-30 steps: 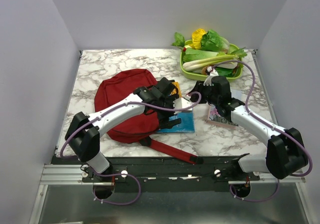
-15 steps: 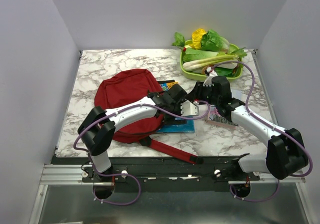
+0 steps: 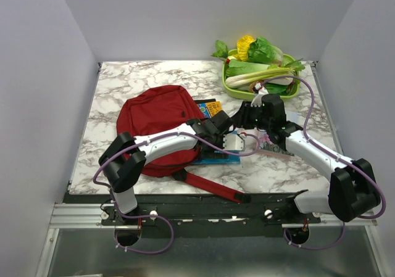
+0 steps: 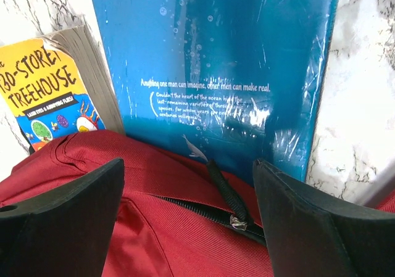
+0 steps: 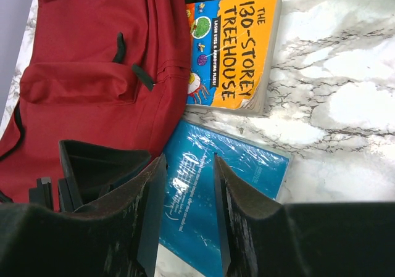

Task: Pack the student bag
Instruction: Unzip the student bag at the center of the board.

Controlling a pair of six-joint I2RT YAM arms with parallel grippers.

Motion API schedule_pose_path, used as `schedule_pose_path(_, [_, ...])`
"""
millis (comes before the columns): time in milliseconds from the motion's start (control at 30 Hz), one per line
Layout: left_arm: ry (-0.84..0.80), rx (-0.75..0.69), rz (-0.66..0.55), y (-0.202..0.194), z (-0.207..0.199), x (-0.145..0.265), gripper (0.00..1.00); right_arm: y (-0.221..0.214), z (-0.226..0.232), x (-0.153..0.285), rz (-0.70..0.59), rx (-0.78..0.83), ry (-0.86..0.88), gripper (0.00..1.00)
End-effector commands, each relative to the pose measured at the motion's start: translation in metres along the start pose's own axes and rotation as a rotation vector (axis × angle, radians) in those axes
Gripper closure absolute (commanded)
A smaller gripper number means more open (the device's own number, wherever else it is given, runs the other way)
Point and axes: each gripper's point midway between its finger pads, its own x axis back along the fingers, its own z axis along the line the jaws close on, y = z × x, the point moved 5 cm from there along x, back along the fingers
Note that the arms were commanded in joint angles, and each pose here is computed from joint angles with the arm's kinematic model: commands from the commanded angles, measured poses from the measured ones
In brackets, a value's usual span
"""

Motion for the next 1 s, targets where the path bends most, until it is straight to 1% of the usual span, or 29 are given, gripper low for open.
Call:
schedule_pose_path(0, [0.01,-0.047,0.079,-0.007,-0.004,-0.002,0.11,0.001,0.001,-0.001,0.011,-0.001,0.021,0.56])
schedule_pose_path(33, [0.011,-0.05,0.092,-0.008,-0.005,-0.004,0.15,0.001,0.001,-0.001,0.012,-0.002,0.02,0.57])
schedule_pose_path(200, [0.004,-0.076,0.132,-0.011,-0.011,-0.004,0.26,0.001,0.0,-0.005,0.018,-0.006,0.019,0.6])
schedule_pose_path(300, [-0.003,-0.072,0.121,-0.009,-0.012,-0.001,0.4,0.0,0.0,-0.009,0.031,-0.013,0.022,0.6])
schedule_pose_path(333, [-0.005,-0.071,0.121,-0.009,-0.013,0.0,0.51,0.001,0.001,-0.01,0.029,-0.013,0.029,0.6])
schedule_pose_path(400, [0.003,-0.07,0.122,-0.008,-0.011,0.001,0.64,0.001,0.0,-0.015,0.039,-0.015,0.031,0.6])
schedule_pose_path(433, [0.008,-0.069,0.119,-0.007,-0.01,0.003,0.76,0.001,0.001,-0.017,0.041,-0.018,0.035,0.6])
schedule_pose_path(533, [0.025,-0.061,0.116,-0.006,-0.007,0.006,0.87,0.0,0.0,-0.022,0.055,-0.027,0.044,0.6])
schedule_pose_path(600, [0.029,-0.059,0.118,-0.005,-0.007,0.007,0.88,-0.001,-0.001,-0.024,0.059,-0.032,0.042,0.6])
schedule_pose_path(700, [0.03,-0.058,0.118,-0.004,-0.006,0.011,0.92,-0.004,-0.002,-0.028,0.076,-0.038,0.047,0.6])
schedule_pose_path(733, [0.033,-0.058,0.113,-0.002,-0.006,0.013,0.97,-0.006,-0.001,-0.03,0.086,-0.048,0.057,0.6])
schedule_pose_path(767, [0.035,-0.056,0.106,0.0,-0.004,0.015,0.99,-0.006,0.0,-0.031,0.09,-0.053,0.069,0.6])
schedule_pose_path(833, [0.029,-0.052,0.094,0.002,-0.005,0.021,1.0,-0.014,0.002,-0.04,0.129,-0.067,0.116,0.6])
schedule_pose_path(900, [0.03,-0.049,0.081,0.004,-0.004,0.026,1.0,-0.012,0.004,-0.048,0.152,-0.092,0.128,0.59])
schedule_pose_path(933, [0.028,-0.044,0.071,0.005,-0.004,0.029,1.0,-0.02,0.002,-0.055,0.188,-0.104,0.111,0.58])
schedule_pose_path(967, [0.029,-0.041,0.064,0.007,-0.004,0.032,1.0,-0.018,0.004,-0.059,0.19,-0.102,0.105,0.53])
